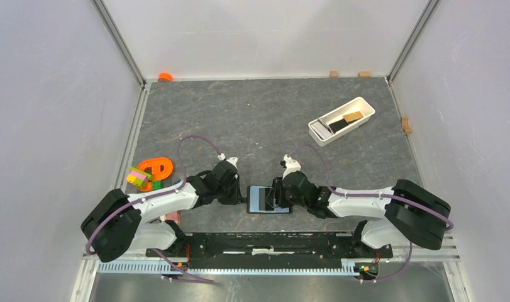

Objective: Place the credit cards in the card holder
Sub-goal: Insert the credit card into the card holder.

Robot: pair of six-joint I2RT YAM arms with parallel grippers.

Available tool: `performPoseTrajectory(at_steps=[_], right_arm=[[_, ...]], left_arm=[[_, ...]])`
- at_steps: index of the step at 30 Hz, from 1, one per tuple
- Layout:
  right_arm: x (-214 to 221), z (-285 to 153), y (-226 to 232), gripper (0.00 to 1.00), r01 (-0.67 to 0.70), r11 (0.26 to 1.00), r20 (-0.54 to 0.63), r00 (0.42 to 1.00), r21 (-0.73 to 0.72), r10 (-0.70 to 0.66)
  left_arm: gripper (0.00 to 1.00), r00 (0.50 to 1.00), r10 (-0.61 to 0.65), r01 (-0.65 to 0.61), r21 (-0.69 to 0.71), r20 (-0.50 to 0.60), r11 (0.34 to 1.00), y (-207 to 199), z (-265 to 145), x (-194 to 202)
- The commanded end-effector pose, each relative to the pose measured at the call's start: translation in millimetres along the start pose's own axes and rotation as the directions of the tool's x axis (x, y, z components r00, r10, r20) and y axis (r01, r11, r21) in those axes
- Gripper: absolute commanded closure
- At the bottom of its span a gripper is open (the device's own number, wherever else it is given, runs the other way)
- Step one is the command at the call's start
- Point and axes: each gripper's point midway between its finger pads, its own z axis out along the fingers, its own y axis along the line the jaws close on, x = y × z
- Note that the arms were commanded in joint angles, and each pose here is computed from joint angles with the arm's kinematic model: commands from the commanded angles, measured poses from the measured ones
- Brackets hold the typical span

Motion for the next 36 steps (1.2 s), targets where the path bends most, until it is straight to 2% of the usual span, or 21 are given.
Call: performPoseTrajectory(at_steps=[1, 10, 18, 22, 24, 26, 28, 32, 34, 36], right_arm=[[-6.8, 2.3, 23.6, 0.56, -0.003, 0.999, 0.007, 1.0, -0.046, 0.004], [-7.4, 9.6, 48.3, 0.58, -0.001, 0.993, 0.005, 1.0, -0.119, 0.001], [-13.7, 9.1, 62.1, 0.58, 0.053, 0.989, 0.027, 0.998, -0.139, -0.05], [-23.3, 3.9, 50.4, 0.57, 0.101, 0.992, 0.059, 0.994, -0.069, -0.097], [-38.5, -4.9, 40.1, 0.49, 0.151, 0.989, 0.098, 0.984, -0.002, -0.15], [-59.2, -15.9, 33.6, 0.4, 0.222, 0.974, 0.142, 0.964, 0.037, -0.225], [-82.8, -27.6, 20.1, 0.34, 0.276, 0.957, 0.165, 0.943, 0.094, -0.288], [-131.8, -52.9, -11.7, 0.22, 0.387, 0.898, 0.15, 0.895, 0.212, -0.421], [-155.5, -64.0, -29.9, 0.14, 0.422, 0.858, 0.121, 0.874, 0.292, -0.471], [-178.5, -73.2, -48.1, 0.12, 0.443, 0.815, 0.082, 0.86, 0.374, -0.504]], left_arm=[[0.98, 1.0, 0.004, -0.004, 0.017, -0.01, 1.0, -0.2, -1.9, 5.3], [0.98, 1.0, 0.003, -0.002, 0.041, -0.009, 0.999, -4.6, -1.9, 5.2], [0.98, 1.0, 0.002, -0.001, 0.055, -0.009, 0.999, -8.0, -2.1, 3.9], [0.97, 1.0, 0.006, -0.006, 0.054, -0.009, 0.999, -8.2, -3.6, 3.5], [0.87, 1.0, 0.008, -0.008, 0.039, 0.001, 0.999, -6.3, -6.1, 0.8], [0.67, 1.0, 0.014, -0.014, 0.027, 0.015, 1.0, -5.6, -10.6, -3.7], [0.51, 0.999, 0.025, -0.026, 0.026, 0.028, 0.999, -7.5, -16.5, -9.0], [0.13, 0.997, 0.07, -0.072, 0.037, 0.03, 0.997, -16.5, -34.8, -19.5], [0.03, 0.995, 0.096, -0.097, 0.04, 0.027, 0.994, -22.4, -47.5, -27.0], [0.0, 0.992, 0.123, -0.124, 0.05, 0.022, 0.991, -28.2, -60.1, -33.7]])
